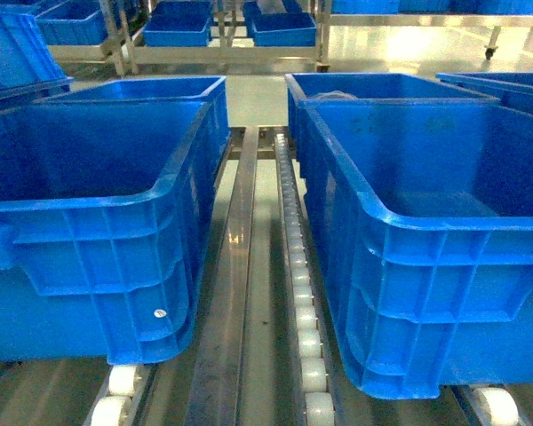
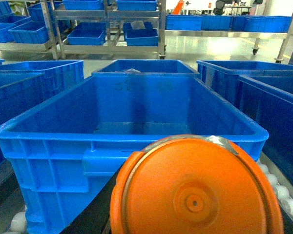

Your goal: Sort blue parts and orange caps into right shelf containers

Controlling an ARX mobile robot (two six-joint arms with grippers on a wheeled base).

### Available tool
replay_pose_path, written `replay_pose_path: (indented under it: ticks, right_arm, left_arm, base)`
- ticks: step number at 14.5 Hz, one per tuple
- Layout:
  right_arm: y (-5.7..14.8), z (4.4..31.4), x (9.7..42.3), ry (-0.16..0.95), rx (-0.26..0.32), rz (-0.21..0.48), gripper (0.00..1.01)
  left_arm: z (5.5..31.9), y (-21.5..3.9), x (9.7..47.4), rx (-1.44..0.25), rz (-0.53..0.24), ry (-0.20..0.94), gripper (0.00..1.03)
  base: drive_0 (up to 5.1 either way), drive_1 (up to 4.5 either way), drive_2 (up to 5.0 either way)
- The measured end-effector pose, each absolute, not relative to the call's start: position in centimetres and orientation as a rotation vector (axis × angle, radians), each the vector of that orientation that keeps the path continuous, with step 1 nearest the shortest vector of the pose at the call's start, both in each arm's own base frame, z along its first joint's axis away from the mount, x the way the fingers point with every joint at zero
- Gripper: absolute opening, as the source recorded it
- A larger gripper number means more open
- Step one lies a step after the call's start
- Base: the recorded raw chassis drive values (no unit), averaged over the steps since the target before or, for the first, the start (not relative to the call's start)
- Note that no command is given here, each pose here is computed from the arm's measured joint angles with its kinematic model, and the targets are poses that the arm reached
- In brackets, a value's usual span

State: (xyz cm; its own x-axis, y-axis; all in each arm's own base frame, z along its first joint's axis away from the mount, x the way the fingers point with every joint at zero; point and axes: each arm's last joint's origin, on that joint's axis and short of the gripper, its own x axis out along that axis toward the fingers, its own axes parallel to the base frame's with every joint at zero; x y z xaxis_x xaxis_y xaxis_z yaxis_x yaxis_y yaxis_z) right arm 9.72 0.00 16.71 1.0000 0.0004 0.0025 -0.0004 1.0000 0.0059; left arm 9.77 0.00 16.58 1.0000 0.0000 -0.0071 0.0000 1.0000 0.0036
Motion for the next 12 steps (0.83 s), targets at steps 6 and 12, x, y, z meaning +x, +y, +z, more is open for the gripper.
replay_pose_path:
  ticks: [6, 12]
  right_arm:
    - [0.0, 16.7, 9.72, -0.002, 0.006, 0.0, 0.43]
    - [0.0, 16.7, 9.72, -0.002, 0.006, 0.0, 0.43]
  left_arm:
    - [16.58, 0.0, 9.77, 0.004, 0.0, 0.007, 0.41]
    - [16.58, 0.0, 9.77, 0.004, 0.0, 0.007, 0.41]
  base:
    - [0.0, 0.0, 0.0]
    - [0.0, 0.0, 0.0]
